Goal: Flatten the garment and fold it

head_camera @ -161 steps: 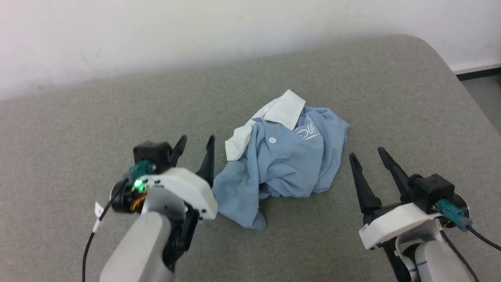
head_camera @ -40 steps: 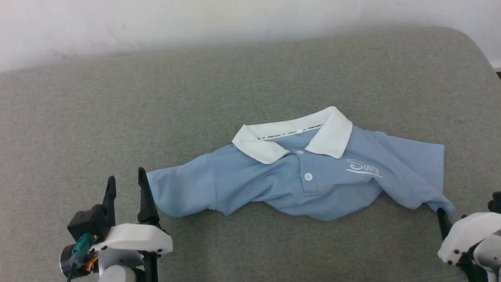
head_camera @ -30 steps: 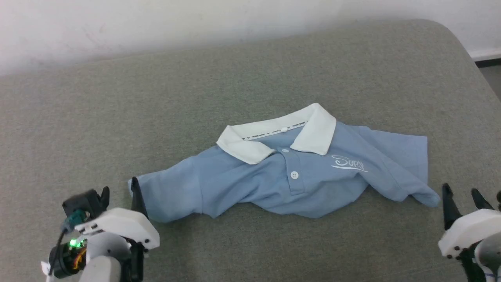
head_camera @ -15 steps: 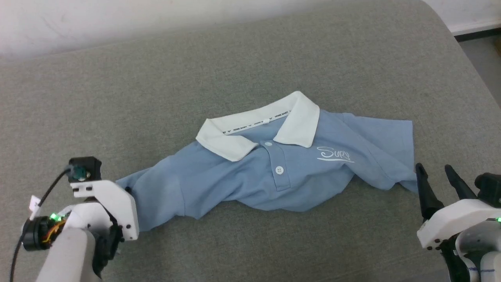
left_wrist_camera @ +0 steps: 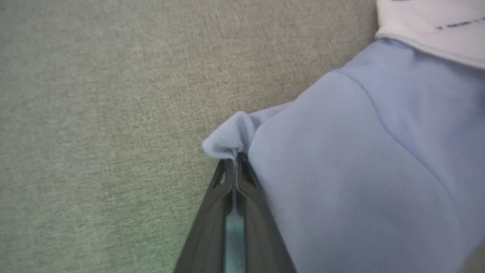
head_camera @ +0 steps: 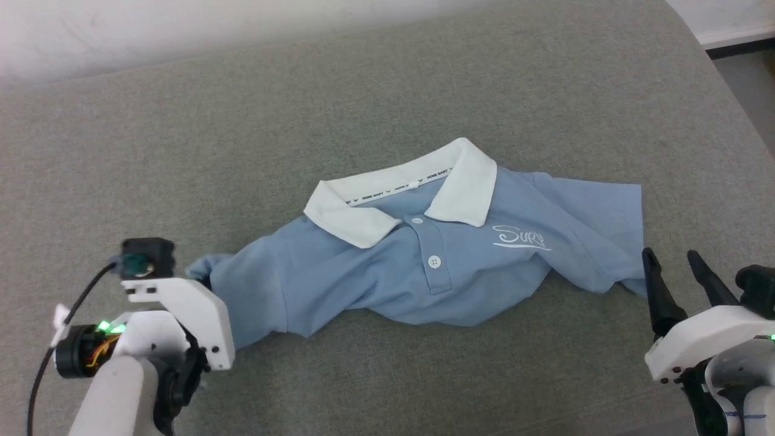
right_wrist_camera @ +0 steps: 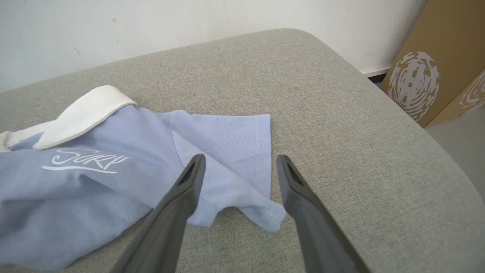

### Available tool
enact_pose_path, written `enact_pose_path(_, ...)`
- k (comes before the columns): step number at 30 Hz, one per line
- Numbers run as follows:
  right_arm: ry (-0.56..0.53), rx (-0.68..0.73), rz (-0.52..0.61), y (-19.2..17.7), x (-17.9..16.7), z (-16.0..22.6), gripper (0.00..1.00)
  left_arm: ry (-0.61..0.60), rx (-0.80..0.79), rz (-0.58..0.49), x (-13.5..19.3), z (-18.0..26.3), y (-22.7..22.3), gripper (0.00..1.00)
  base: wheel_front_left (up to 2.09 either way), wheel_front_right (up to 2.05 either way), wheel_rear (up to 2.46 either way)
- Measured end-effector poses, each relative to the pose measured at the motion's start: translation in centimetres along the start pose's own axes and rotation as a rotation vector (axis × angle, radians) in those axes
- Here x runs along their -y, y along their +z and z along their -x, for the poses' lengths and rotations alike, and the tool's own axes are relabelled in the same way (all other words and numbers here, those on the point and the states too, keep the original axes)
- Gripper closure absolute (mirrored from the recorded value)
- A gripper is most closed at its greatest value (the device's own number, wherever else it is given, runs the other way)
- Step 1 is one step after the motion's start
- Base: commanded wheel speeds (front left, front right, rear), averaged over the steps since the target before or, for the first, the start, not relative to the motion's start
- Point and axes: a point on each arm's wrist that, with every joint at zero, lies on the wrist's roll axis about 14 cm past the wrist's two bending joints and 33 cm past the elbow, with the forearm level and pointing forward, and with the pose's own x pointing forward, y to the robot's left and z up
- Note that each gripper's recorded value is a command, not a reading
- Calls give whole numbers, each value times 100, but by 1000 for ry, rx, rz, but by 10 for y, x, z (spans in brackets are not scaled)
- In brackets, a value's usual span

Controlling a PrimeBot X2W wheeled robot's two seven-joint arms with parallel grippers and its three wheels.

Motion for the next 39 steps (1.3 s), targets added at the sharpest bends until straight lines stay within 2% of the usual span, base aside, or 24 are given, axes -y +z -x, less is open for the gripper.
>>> enact_pose_path(4, 1, 24, 16, 7, -1, -1, 0, 94, 256, 115, -23, 13, 38, 100, 0, 0, 0)
enact_pose_path(7, -1, 42, 30, 12, 0, -2, 0, 155, 365, 190, -41, 26, 45, 100, 0, 0, 0)
enact_pose_path(14, -24, 155, 84, 50, 0, -25, 0, 244, 389, 323, -65, 42, 18, 100, 0, 0, 0)
enact_pose_path(18, -31, 139, 85, 54, -1, -51, 0, 273, 382, 371, -75, 47, 7, 100, 0, 0, 0)
enact_pose_path(22, -26, 15, 65, 37, -2, -81, 0, 284, 360, 389, -78, 46, -3, 100, 0, 0, 0)
enact_pose_path(29, 20, -260, 9, -7, -24, -119, 0, 302, 326, 405, -83, 42, -16, 100, 0, 0, 0)
enact_pose_path(37, 59, -545, 65, -45, -42, -135, 0, 319, 301, 419, -90, 38, -26, 100, 0, 0, 0)
enact_pose_path(38, 59, -565, 75, -44, -43, -136, 38, 321, 297, 420, -91, 38, -27, 100, 0, 0, 0)
enact_pose_path(39, 61, -585, 83, -45, -43, -137, 63, 320, 290, 423, -91, 38, -29, 100, 0, 0, 0)
